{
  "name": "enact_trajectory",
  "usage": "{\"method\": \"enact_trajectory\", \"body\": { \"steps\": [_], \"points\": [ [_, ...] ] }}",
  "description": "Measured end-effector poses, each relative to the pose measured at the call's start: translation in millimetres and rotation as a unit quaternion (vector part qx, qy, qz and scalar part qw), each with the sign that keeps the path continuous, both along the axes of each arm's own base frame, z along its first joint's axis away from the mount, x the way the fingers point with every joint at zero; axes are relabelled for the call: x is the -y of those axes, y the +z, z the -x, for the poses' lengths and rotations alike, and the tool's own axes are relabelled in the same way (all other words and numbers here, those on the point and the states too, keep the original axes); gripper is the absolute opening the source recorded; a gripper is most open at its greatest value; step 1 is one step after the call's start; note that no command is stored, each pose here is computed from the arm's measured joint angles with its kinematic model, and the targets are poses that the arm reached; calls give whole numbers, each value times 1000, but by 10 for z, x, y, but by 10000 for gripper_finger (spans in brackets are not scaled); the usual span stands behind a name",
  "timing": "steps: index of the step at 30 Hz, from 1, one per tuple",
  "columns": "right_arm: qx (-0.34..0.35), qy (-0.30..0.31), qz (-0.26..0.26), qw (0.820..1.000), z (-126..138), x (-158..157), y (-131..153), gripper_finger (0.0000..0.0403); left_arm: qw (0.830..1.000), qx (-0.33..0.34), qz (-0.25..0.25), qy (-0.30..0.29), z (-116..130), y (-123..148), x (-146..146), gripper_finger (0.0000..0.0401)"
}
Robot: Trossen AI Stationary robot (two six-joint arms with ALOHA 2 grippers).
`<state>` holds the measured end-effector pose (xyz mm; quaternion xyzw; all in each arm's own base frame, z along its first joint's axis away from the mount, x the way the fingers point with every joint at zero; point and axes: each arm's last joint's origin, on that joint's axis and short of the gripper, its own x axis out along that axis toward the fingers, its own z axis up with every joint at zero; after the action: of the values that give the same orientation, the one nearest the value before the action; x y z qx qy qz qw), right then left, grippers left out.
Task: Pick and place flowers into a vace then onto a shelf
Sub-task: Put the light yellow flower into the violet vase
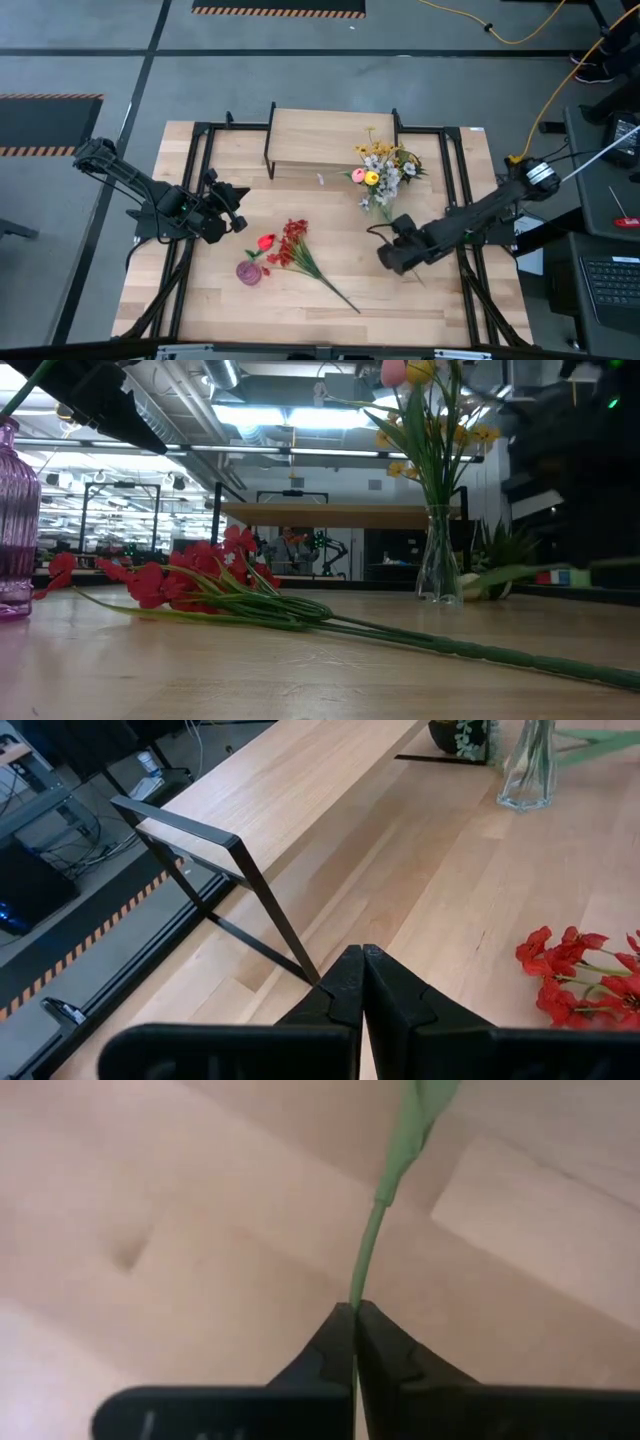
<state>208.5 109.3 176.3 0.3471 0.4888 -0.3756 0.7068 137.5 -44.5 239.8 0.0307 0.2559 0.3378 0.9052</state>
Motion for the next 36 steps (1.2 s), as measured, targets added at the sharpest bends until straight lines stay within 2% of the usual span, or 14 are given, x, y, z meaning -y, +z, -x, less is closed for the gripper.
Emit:
{"method": "enact_trajectory", "body": {
  "steps": [7,13,18,26,32,36],
  "points": [
    [45,57,-43,996,209,-187,239,0,1000,-5,-6,-4,0,0,0,7],
    [68,112,-57,990,371,-335,344,0,1000,-5,-5,-4,0,0,0,7],
    [96,196,-56,974,405,-469,378,0,1000,-5,-5,-3,-1,0,0,3],
    [166,325,20,931,295,-534,451,0,1000,-2,-3,-2,-1,0,0,5],
    [216,357,75,906,179,-339,641,0,1000,-2,-3,-2,-1,0,0,3],
    [281,387,126,869,75,-171,864,0,1000,-2,-5,-5,-8,5,4,3]
  ]
}}
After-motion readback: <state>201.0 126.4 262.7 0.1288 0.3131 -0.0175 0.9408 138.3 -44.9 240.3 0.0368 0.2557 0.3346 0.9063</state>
